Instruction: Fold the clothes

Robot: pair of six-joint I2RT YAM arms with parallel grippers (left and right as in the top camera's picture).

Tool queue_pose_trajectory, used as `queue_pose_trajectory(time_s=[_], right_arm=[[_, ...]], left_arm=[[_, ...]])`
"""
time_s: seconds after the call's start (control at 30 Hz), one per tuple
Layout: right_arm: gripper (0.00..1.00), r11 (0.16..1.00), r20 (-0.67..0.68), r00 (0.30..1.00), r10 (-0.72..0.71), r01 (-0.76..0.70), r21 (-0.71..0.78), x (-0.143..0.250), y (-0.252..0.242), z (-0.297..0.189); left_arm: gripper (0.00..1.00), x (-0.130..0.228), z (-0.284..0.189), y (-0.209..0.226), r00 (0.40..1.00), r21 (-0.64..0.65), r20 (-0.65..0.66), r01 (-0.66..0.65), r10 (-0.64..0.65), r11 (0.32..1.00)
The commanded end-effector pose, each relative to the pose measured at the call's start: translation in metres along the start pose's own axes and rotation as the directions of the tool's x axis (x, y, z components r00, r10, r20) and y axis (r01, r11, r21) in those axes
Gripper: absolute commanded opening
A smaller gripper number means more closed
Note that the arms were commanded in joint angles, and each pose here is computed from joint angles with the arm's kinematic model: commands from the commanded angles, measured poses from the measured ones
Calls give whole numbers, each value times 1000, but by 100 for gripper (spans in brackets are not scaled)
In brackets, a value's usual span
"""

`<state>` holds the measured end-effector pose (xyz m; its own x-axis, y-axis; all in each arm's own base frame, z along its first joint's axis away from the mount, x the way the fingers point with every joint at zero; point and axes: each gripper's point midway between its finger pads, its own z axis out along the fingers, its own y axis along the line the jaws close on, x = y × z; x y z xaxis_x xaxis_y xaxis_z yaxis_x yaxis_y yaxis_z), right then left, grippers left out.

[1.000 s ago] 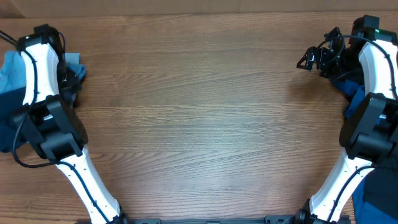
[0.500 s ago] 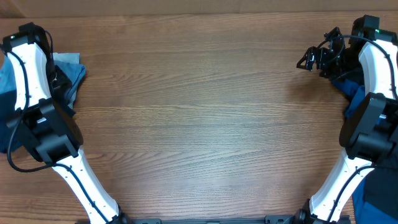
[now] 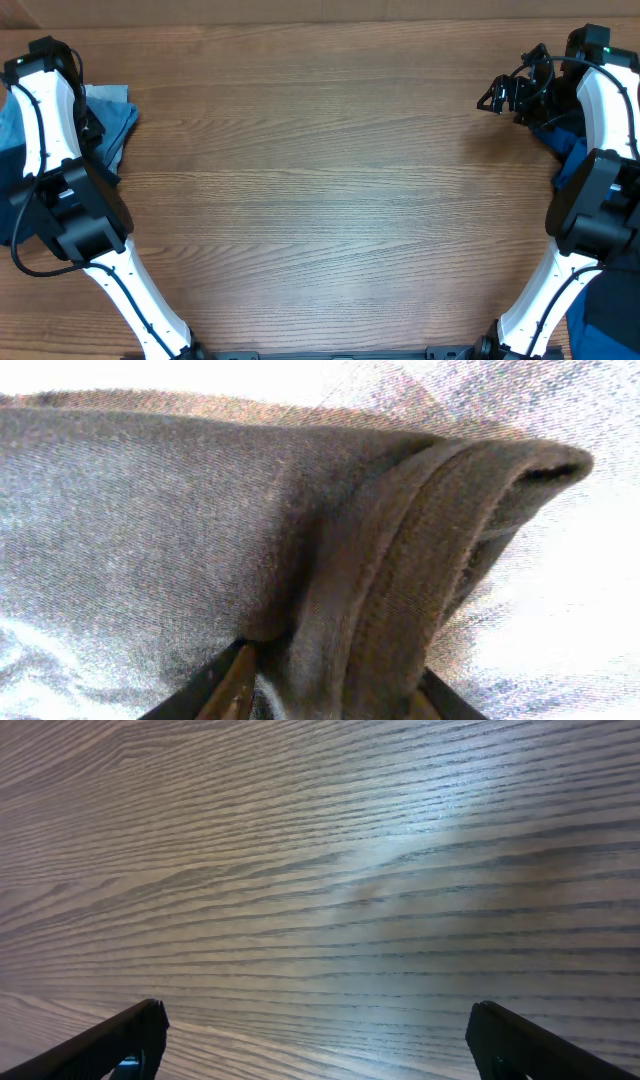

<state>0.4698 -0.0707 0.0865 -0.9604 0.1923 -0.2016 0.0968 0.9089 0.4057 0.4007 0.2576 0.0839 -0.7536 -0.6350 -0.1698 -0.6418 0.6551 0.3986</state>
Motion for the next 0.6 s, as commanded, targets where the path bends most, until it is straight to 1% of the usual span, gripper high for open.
queue_pose_trajectory(time_s=[0.0,0.03,0.1,0.23,0.27,0.3,0.33,0.4,0.47,0.57], right_arm=[[100,1000,46,999,-20,20,6,-9,5,-17],[100,1000,46,999,-20,20,6,-9,5,-17],[100,1000,47,999,-20,20,6,-9,5,-17],[100,1000,47,999,-20,20,6,-9,5,-17],[100,1000,46,999,-20,20,6,-9,5,-17],[100,1000,47,999,-20,20,6,-9,5,-17],[100,1000,46,999,-20,20,6,-9,5,-17],[100,1000,46,999,-20,20,6,-9,5,-17],[100,1000,47,999,-20,20,6,-9,5,-17],[100,1000,46,999,-20,20,6,-9,5,-17]], left_arm=[[47,1,2,10,1000,-28,-4,12,-12,1000],[49,1,2,10,1000,-29,-6,11,-11,1000],[59,3,5,9,1000,-31,-11,8,-8,999],[62,8,18,13,1000,-84,-18,-9,7,996],[60,7,18,14,1000,-92,-13,-7,6,996],[47,6,18,16,1000,-106,-5,-6,6,994],[29,5,18,19,1000,-121,-2,-11,11,993],[15,5,18,19,1000,-121,-3,-15,15,993],[4,5,18,19,1000,-120,-4,-16,16,993],[4,1,10,20,1000,-110,8,-22,23,994]])
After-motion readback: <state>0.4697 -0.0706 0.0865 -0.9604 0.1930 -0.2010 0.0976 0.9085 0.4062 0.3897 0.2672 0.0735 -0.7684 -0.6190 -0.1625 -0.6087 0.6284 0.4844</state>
